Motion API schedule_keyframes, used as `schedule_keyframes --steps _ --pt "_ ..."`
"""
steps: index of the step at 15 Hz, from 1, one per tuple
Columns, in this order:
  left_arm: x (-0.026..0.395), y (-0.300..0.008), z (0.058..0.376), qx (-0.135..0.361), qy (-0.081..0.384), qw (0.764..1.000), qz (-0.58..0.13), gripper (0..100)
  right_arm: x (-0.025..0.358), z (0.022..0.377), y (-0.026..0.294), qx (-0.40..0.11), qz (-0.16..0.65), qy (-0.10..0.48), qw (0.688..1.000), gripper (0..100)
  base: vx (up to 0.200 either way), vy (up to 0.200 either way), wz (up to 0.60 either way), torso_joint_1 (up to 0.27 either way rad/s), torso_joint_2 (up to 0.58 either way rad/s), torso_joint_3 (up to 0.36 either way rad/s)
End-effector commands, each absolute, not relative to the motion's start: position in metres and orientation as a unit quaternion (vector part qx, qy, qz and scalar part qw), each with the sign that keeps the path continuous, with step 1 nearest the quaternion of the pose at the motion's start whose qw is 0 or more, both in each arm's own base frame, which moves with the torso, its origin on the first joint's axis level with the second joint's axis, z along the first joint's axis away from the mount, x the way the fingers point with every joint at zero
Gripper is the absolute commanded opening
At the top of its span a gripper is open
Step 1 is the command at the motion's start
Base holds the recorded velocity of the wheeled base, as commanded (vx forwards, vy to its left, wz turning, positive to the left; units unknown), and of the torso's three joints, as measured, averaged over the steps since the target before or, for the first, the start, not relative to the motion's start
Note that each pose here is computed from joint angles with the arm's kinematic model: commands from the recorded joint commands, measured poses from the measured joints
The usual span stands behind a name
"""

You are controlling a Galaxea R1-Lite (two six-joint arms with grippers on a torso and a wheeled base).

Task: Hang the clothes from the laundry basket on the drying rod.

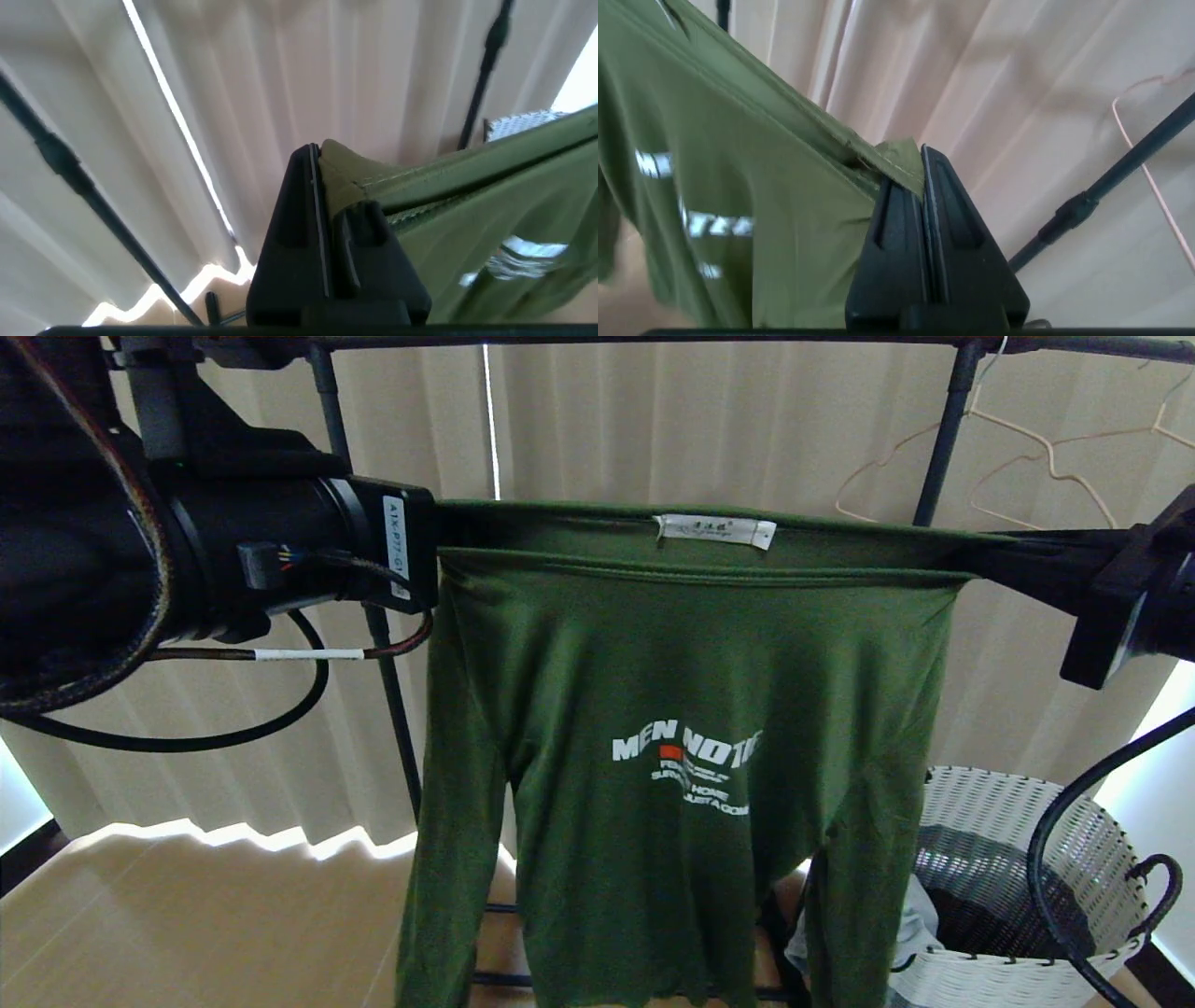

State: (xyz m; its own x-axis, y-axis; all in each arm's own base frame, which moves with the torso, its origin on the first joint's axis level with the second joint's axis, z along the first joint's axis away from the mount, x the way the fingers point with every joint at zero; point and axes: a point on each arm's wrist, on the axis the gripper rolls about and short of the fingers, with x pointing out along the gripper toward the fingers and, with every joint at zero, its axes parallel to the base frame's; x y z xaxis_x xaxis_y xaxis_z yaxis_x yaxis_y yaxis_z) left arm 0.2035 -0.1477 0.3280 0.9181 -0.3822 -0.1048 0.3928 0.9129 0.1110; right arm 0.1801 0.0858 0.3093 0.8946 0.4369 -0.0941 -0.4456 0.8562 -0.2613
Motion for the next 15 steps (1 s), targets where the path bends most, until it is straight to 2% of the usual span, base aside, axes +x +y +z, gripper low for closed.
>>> schedule_keyframes --steps 1,7,10,15 --pt "0.206 -0.146 0.327 0.064 0.043 0.978 -0.193 0 0.194 0.307 0.088 -0.141 0.221 0.026 0.965 0 0.000 0.000 0.00 0.000 0.00 0.000" --pt "0.217 -0.155 0.327 0.064 0.041 0.978 -0.194 0 0.228 0.307 0.100 -0.136 0.212 0.003 0.968 0 0.000 0.000 0.00 0.000 0.00 0.000" --pt "0.222 -0.159 0.352 0.048 0.005 0.980 -0.194 0 0.232 0.312 0.101 -0.135 0.209 -0.004 0.969 0 0.000 0.000 0.00 0.000 0.00 0.000" --pt "0.225 -0.163 0.342 0.053 0.018 0.979 -0.197 0 0.226 0.313 0.098 -0.134 0.208 -0.007 0.969 0 0.000 0.000 0.00 0.000 0.00 0.000"
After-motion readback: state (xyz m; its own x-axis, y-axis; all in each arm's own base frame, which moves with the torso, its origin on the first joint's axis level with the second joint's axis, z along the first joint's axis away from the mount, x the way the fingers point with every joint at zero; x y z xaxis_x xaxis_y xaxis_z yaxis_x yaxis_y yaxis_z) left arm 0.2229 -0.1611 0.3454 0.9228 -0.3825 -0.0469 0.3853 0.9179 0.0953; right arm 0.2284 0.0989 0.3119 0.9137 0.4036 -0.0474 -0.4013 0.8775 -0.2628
